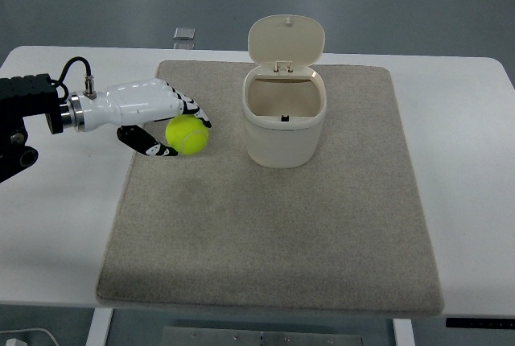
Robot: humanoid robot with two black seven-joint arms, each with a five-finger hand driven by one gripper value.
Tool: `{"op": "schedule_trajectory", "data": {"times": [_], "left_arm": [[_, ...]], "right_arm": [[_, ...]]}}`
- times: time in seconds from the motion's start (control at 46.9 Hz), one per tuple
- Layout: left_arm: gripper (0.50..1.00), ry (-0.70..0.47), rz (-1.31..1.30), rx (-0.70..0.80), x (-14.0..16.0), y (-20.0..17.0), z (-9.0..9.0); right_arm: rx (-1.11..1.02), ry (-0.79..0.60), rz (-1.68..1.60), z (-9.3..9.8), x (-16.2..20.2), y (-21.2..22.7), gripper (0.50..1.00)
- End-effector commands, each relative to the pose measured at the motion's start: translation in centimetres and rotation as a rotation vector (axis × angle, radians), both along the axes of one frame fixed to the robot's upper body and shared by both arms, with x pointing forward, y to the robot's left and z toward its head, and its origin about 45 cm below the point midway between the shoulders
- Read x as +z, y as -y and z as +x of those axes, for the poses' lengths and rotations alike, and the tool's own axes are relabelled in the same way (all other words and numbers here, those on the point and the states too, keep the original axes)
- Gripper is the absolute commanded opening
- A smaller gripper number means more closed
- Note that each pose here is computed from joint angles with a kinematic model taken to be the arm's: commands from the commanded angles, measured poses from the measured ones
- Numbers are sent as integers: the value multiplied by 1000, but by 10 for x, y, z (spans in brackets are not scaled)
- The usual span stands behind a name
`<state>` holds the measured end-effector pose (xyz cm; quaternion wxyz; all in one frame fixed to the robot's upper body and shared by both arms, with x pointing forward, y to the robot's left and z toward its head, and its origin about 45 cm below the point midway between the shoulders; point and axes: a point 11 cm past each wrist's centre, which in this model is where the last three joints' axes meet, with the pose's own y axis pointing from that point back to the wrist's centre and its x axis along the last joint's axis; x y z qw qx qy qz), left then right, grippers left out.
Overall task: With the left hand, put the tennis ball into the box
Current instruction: 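Lift the ball with the left hand and carry it over the open bin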
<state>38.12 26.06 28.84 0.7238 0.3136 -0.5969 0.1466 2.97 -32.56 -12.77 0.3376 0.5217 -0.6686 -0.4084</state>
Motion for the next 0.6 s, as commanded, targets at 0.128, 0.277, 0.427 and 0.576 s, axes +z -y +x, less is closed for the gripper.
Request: {"op": "schedule_trajectory", "data": {"times": [0.128, 0.277, 0.427, 0.576], "left_arm": [[500, 236, 19, -113, 64, 20, -3], [500, 404, 140, -209, 77, 38, -1], [500, 493, 172, -294, 78, 71, 3], [500, 522, 178, -339, 72, 102, 11]], "right_arm": [[0, -1, -1, 0, 0, 0, 938], [0, 0, 0, 0, 0, 0, 938], [0, 1, 0, 1, 0, 0, 938], [0, -1, -1, 0, 0, 0, 940]]}}
